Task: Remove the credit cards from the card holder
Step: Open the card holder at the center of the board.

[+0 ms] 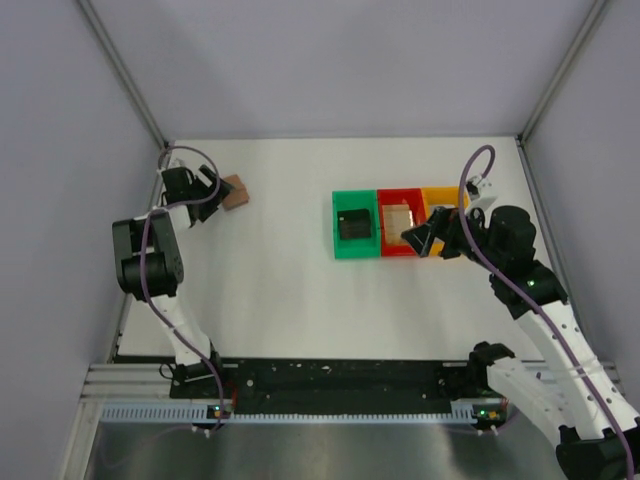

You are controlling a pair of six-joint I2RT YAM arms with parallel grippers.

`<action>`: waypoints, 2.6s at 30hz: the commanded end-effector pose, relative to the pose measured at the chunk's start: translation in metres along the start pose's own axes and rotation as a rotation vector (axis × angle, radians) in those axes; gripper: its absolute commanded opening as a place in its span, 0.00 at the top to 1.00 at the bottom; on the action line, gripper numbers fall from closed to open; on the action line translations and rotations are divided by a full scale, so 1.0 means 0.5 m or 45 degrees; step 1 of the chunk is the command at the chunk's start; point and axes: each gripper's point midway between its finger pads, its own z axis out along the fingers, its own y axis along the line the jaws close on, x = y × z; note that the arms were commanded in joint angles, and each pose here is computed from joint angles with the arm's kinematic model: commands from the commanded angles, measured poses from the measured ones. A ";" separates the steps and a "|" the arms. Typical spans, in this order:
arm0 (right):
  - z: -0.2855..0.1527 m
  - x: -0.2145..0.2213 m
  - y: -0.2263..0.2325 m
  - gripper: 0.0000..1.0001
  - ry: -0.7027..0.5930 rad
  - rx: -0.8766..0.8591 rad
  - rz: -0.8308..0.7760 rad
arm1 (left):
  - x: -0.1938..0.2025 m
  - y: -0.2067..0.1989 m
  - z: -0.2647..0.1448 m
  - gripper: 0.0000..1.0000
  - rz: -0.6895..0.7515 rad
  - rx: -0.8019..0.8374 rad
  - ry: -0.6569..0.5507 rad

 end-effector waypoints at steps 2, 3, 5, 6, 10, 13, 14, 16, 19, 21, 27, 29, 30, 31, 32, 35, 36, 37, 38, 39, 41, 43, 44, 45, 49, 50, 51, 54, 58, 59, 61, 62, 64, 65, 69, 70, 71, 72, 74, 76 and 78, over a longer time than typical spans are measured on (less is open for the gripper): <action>-0.001 -0.015 0.011 0.01 -0.048 -0.034 -0.061 | -0.023 0.003 0.047 0.11 -0.019 0.063 0.043; 0.000 -0.016 0.012 0.02 -0.046 -0.038 -0.064 | -0.022 0.008 0.051 0.12 -0.045 0.070 0.059; 0.000 -0.019 0.012 0.01 -0.051 -0.036 -0.068 | -0.017 0.014 0.061 0.16 -0.086 0.093 0.080; 0.001 -0.020 0.012 0.01 -0.049 -0.035 -0.068 | -0.016 0.017 0.065 0.19 -0.105 0.102 0.089; 0.003 -0.024 0.009 0.01 -0.056 -0.023 -0.075 | -0.005 0.024 0.079 0.31 -0.142 0.107 0.147; 0.001 -0.025 0.010 0.01 -0.060 -0.024 -0.078 | 0.001 0.028 0.086 0.34 -0.155 0.097 0.182; 0.001 -0.025 0.009 0.01 -0.061 -0.022 -0.080 | 0.006 0.032 0.089 0.36 -0.163 0.087 0.197; 0.001 -0.025 0.010 0.01 -0.062 -0.023 -0.078 | 0.010 0.035 0.093 0.44 -0.177 0.076 0.214; 0.000 -0.026 0.009 0.01 -0.066 -0.020 -0.081 | 0.014 0.041 0.097 0.58 -0.188 0.060 0.233; -0.001 -0.025 0.008 0.01 -0.066 -0.018 -0.081 | 0.019 0.044 0.101 0.67 -0.197 0.055 0.252; 0.001 -0.021 0.006 0.01 -0.060 -0.015 -0.084 | 0.026 0.041 0.100 0.97 -0.182 0.072 0.276; 0.002 -0.021 0.007 0.02 -0.056 -0.020 -0.086 | 0.027 0.036 0.095 1.00 -0.168 0.091 0.285; 0.001 -0.021 0.009 0.01 -0.055 -0.026 -0.084 | 0.030 0.029 0.090 1.00 -0.161 0.112 0.297; 0.002 -0.019 0.009 0.02 -0.050 -0.028 -0.083 | 0.032 0.024 0.086 1.00 -0.154 0.126 0.305; 0.002 -0.018 0.010 0.01 -0.049 -0.032 -0.083 | 0.034 0.018 0.077 1.00 -0.153 0.142 0.313; 0.006 -0.010 0.013 0.01 -0.033 -0.055 -0.076 | 0.052 -0.006 0.044 1.00 -0.151 0.180 0.342; 0.008 -0.008 0.016 0.02 -0.026 -0.067 -0.070 | 0.059 -0.013 0.032 1.00 -0.148 0.189 0.349; 0.011 -0.002 0.018 0.01 -0.011 -0.082 -0.062 | 0.075 -0.021 0.017 1.00 -0.140 0.196 0.364; 0.014 0.003 0.022 0.01 0.003 -0.099 -0.060 | 0.087 -0.030 0.003 1.00 -0.135 0.206 0.376; 0.018 0.010 0.027 0.01 0.020 -0.119 -0.060 | 0.103 -0.048 -0.018 1.00 -0.117 0.225 0.383; 0.025 0.024 0.034 0.02 0.041 -0.143 -0.070 | 0.149 -0.060 -0.053 1.00 -0.102 0.227 0.425; 0.034 0.044 0.039 0.01 0.077 -0.153 -0.066 | 0.202 -0.070 -0.089 1.00 -0.097 0.229 0.466; 0.037 0.058 0.049 0.01 0.106 -0.174 -0.069 | 0.229 -0.077 -0.106 1.00 -0.088 0.234 0.479; 0.040 0.068 0.056 0.02 0.126 -0.190 -0.067 | 0.261 -0.086 -0.126 1.00 -0.069 0.243 0.492; 0.043 0.114 0.089 0.01 0.202 -0.243 -0.093 | 0.398 -0.101 -0.205 1.00 0.029 0.266 0.593; 0.044 0.124 0.095 0.02 0.213 -0.247 -0.104 | 0.428 -0.102 -0.224 1.00 0.044 0.276 0.607; 0.045 0.138 0.102 0.01 0.233 -0.249 -0.114 | 0.465 -0.113 -0.246 1.00 0.075 0.302 0.641; 0.047 0.178 0.124 0.02 0.287 -0.260 -0.150 | 0.547 -0.114 -0.300 1.00 0.125 0.322 0.711; 0.056 0.227 0.143 0.02 0.351 -0.223 -0.213 | 0.613 -0.106 -0.366 1.00 0.162 0.352 0.710; 0.057 0.241 0.148 0.02 0.371 -0.211 -0.232 | 0.624 -0.098 -0.377 1.00 0.168 0.343 0.711; 0.065 0.267 0.151 0.02 0.406 -0.174 -0.263 | 0.638 -0.096 -0.398 1.00 0.144 0.364 0.695; 0.074 0.284 0.149 0.03 0.433 -0.144 -0.271 | 0.643 -0.101 -0.408 1.00 0.124 0.395 0.679; 0.085 0.309 0.153 0.08 0.470 -0.100 -0.282 | 0.652 -0.101 -0.420 1.00 0.092 0.413 0.663; 0.094 0.322 0.151 0.11 0.487 -0.067 -0.280 | 0.655 -0.103 -0.423 1.00 0.079 0.415 0.658; 0.123 0.356 0.168 0.25 0.542 -0.005 -0.291 | 0.675 -0.129 -0.436 1.00 0.041 0.459 0.654; 0.132 0.361 0.179 0.29 0.548 -0.004 -0.298 | 0.683 -0.136 -0.440 1.00 0.042 0.470 0.663; 0.141 0.366 0.188 0.31 0.554 -0.002 -0.297 | 0.689 -0.139 -0.441 1.00 0.036 0.471 0.666; 0.150 0.376 0.193 0.33 0.567 0.009 -0.300 | 0.696 -0.142 -0.443 1.00 0.024 0.471 0.676; 0.169 0.388 0.201 0.41 0.575 0.033 -0.300 | 0.710 -0.148 -0.447 1.00 0.003 0.487 0.688; 0.186 0.399 0.201 0.49 0.586 0.066 -0.303 | 0.722 -0.152 -0.449 1.00 -0.013 0.489 0.699; 0.198 0.411 0.199 0.56 0.603 0.095 -0.309 | 0.735 -0.156 -0.452 1.00 -0.007 0.486 0.718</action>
